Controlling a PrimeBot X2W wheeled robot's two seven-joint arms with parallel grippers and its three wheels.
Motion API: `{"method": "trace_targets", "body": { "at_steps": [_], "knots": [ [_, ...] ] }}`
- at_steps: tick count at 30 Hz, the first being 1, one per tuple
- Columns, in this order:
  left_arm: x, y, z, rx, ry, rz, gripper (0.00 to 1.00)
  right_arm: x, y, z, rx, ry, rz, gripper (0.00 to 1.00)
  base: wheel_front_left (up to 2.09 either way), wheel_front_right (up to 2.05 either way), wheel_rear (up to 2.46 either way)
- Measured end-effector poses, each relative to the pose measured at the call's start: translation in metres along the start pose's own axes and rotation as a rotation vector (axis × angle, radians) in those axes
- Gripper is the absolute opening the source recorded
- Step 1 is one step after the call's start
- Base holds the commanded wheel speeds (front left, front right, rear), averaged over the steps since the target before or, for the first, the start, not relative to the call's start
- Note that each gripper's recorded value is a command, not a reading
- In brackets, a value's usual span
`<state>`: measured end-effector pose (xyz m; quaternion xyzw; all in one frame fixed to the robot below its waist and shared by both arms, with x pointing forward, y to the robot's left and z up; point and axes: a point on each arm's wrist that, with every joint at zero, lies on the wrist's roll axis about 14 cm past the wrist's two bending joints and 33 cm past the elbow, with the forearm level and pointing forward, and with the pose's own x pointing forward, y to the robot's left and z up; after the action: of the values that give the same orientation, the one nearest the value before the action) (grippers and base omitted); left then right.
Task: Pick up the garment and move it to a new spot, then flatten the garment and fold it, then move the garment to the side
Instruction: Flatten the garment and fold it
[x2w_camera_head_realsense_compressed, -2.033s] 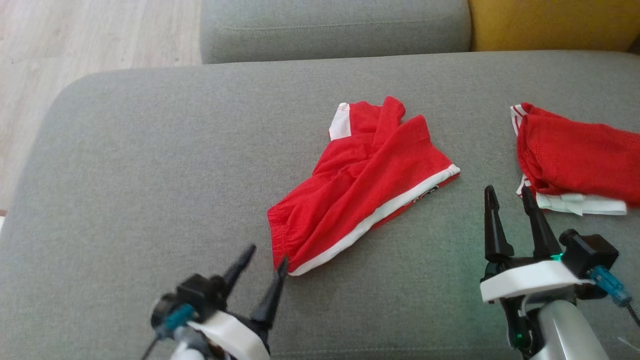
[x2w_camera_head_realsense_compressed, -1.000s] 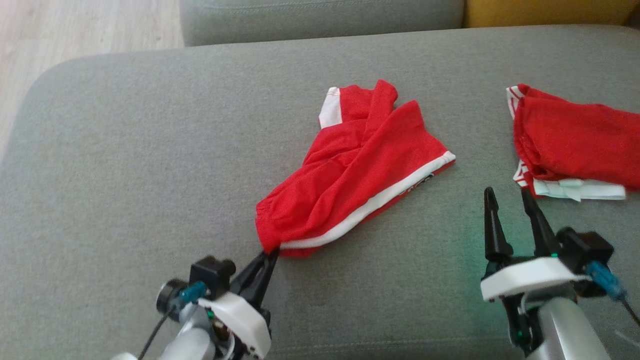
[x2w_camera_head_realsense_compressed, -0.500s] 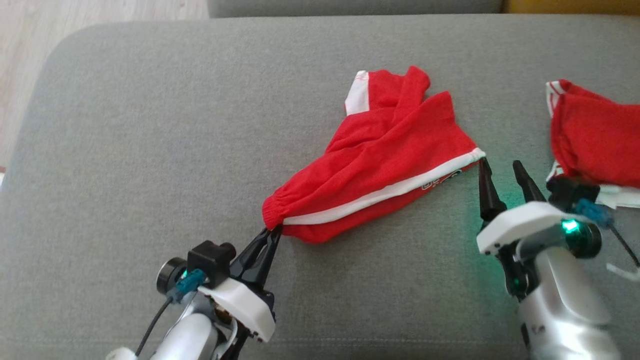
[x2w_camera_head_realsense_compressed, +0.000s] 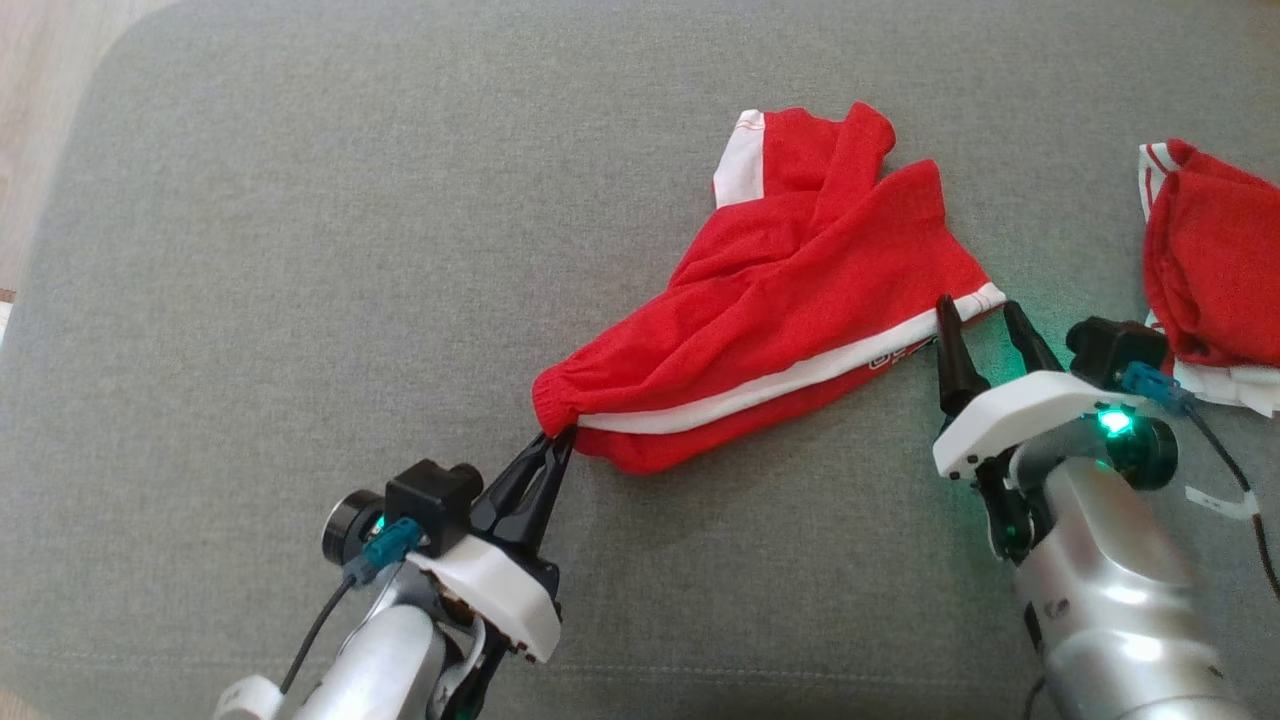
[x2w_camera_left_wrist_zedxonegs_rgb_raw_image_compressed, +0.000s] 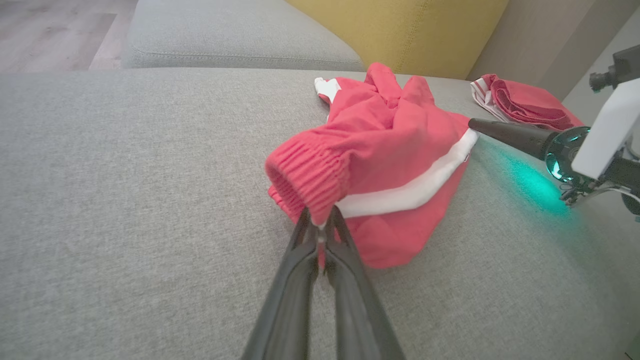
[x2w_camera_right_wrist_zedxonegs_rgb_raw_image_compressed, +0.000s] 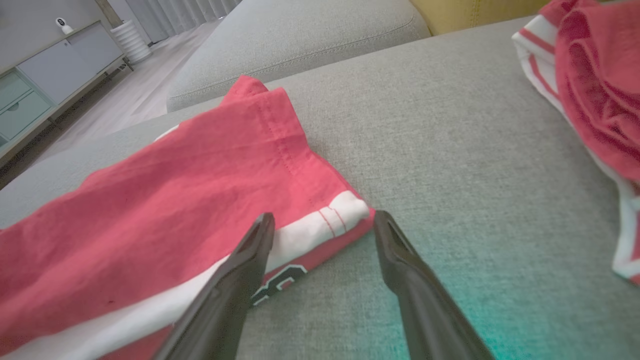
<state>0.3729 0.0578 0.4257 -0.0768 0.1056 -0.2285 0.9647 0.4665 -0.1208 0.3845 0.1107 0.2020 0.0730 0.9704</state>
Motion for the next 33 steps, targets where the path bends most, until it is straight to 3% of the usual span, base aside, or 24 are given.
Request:
{"method": "trace_targets", "body": {
  "at_steps": [16, 19, 26, 33],
  "knots": [
    [0.001, -0.005, -0.003, 0.002, 0.010, -0.015, 0.00, 0.007, 0.001, 0.002, -0.013, -0.006, -0.002, 1.00, 0.00, 0.00, 0.00],
    [0.003, -0.004, -0.001, 0.007, 0.005, -0.016, 0.00, 0.009, 0.002, 0.002, -0.014, -0.002, 0.001, 0.01, 0.00, 0.00, 0.00],
    [0.002, -0.003, -0.001, 0.013, 0.007, -0.013, 0.00, 0.009, 0.005, 0.009, -0.032, -0.022, 0.012, 0.00, 0.00, 0.00, 0.00],
    [0.003, 0.001, 0.014, 0.024, -0.035, -0.004, 0.00, 0.004, 0.011, 0.049, -0.059, -0.143, 0.033, 0.00, 0.00, 0.00, 0.00]
  ]
}}
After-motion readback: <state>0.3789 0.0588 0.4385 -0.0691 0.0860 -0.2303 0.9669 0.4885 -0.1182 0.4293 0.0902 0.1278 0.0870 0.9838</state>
